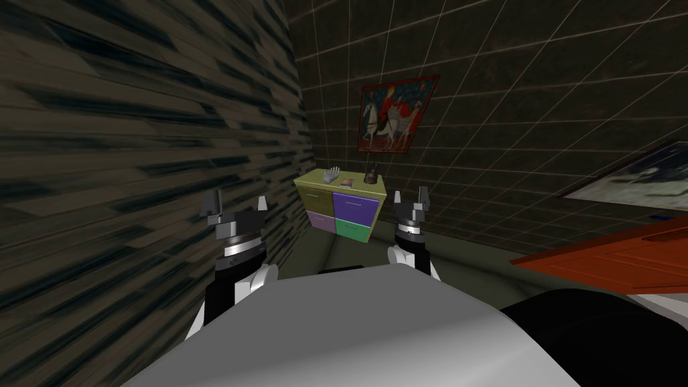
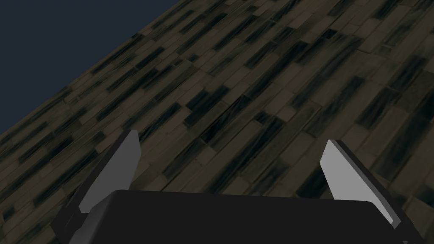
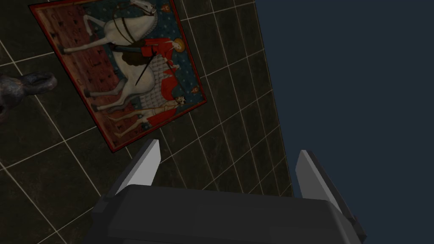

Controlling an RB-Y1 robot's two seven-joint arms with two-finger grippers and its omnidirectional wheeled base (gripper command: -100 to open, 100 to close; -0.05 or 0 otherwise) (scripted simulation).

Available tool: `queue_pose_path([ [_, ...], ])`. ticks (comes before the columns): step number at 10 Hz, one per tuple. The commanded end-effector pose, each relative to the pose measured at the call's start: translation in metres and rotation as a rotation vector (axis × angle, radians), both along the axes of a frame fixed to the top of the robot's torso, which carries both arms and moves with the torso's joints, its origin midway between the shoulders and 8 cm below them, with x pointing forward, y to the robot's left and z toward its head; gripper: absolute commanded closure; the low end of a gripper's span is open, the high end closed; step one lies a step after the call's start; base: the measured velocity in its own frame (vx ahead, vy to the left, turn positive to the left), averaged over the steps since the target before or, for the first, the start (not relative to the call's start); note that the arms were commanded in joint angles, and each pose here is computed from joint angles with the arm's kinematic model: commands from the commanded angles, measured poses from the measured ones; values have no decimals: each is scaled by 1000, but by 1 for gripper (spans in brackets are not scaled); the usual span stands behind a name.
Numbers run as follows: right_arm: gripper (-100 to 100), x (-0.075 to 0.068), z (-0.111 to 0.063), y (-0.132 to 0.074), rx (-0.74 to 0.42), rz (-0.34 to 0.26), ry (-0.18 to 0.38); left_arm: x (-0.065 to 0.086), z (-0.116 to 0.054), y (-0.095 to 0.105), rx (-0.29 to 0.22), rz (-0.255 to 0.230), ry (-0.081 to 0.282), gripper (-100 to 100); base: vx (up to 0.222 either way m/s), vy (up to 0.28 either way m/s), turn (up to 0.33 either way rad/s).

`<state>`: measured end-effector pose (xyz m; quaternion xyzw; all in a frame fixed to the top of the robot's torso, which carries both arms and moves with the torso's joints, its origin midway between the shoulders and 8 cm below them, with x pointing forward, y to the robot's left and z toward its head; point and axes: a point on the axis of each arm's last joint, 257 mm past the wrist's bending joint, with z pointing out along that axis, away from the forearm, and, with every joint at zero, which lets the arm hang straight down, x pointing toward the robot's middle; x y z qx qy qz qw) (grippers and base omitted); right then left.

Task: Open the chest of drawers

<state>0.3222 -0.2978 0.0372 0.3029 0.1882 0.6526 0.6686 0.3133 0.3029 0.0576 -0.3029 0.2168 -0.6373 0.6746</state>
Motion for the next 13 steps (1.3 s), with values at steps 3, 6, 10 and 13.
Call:
queue_pose_path([
  [3,0,0,0,0,0,0,0,0,0,0,0,0,0,0,0,0,0],
  [6,0,0,0,0,0,0,0,0,0,0,0,0,0,0,0,0,0],
  [10,-100,2,-1,4,-17,36,5,0,0,0,0,0,0,0,3,2,3],
  [13,-100,5,-8,7,1,135,16,0,0,0,0,0,0,0,26,22,21],
])
